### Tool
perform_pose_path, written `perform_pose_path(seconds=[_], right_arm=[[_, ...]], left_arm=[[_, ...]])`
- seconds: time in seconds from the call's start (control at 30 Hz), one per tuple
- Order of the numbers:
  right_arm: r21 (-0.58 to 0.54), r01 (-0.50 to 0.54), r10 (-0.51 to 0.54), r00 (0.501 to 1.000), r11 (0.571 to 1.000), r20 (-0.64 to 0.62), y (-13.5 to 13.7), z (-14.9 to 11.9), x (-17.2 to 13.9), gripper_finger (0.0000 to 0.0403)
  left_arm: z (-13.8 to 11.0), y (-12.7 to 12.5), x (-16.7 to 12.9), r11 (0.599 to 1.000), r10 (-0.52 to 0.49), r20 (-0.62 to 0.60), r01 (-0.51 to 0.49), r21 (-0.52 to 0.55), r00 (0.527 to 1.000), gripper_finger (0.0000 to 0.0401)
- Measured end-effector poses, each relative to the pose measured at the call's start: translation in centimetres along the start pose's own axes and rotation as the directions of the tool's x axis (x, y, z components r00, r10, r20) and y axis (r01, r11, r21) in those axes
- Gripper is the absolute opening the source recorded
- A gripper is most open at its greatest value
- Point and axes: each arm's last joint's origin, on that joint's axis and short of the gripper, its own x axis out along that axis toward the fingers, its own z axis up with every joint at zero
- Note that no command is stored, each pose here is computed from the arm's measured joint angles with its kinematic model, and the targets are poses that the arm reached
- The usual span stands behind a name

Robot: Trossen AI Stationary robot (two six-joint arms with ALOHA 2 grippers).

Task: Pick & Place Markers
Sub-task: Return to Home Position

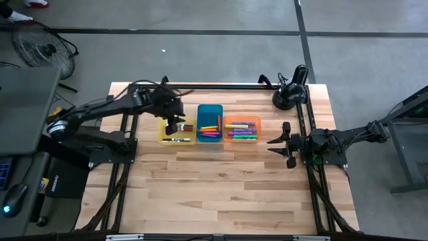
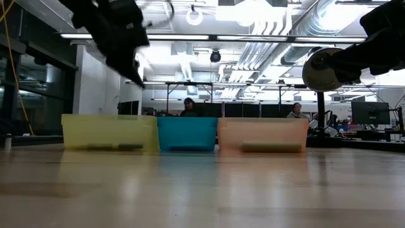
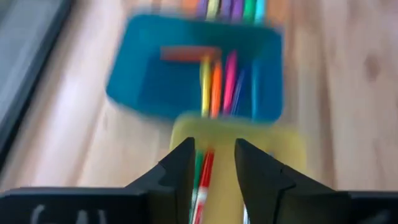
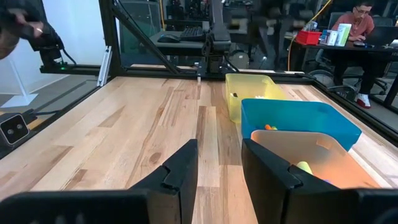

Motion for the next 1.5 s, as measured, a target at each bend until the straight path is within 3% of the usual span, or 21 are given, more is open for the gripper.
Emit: perform_pose_path(seconds=[0.27,0.57,0.63,0.77,0.83,1.03,1.27,1.5], right_arm=[[0.000,0.000,0.000,1.000,1.000,0.000,0.0,0.0,0.0,0.0113],[0.000,0.000,0.000,1.000,1.000,0.001,0.0,0.0,0.0,0.0113],[0.000,0.000,0.000,1.000,1.000,0.000,0.0,0.0,0.0,0.0113],[0.000,0.000,0.000,1.000,1.000,0.000,0.0,0.0,0.0,0.0113],[0.000,0.000,0.000,1.000,1.000,0.002,0.0,0.0,0.0,0.0113],[0.000,0.000,0.000,1.000,1.000,0.001,0.0,0.0,0.0,0.0113],[0.000,0.000,0.000,1.000,1.000,0.001,0.0,0.0,0.0,0.0113],[0.000,0.000,0.000,1.000,1.000,0.000,0.0,0.0,0.0,0.0113]], left_arm=[[0.4,-4.4,-3.9,0.995,-0.031,0.278,0.004,0.097,0.960,0.0062],[-5.4,-8.0,-3.6,0.992,-0.075,0.512,0.014,0.123,0.856,0.0004],[-6.8,-8.5,-3.4,0.990,-0.095,0.543,0.023,0.138,0.835,0.0002],[-9.4,-9.0,-2.9,0.995,-0.028,0.584,-0.036,0.098,0.811,0.0001],[-10.5,-9.1,-3.2,0.996,-0.014,0.632,-0.047,0.080,0.775,0.0001],[-13.4,-9.5,-2.9,0.991,-0.101,0.719,0.008,0.131,0.688,0.0001],[-14.3,-9.7,-3.2,0.982,-0.171,0.791,0.038,0.184,0.587,0.0001],[-14.3,-9.8,-3.2,0.973,-0.199,0.791,0.024,0.228,0.579,0.0001]])
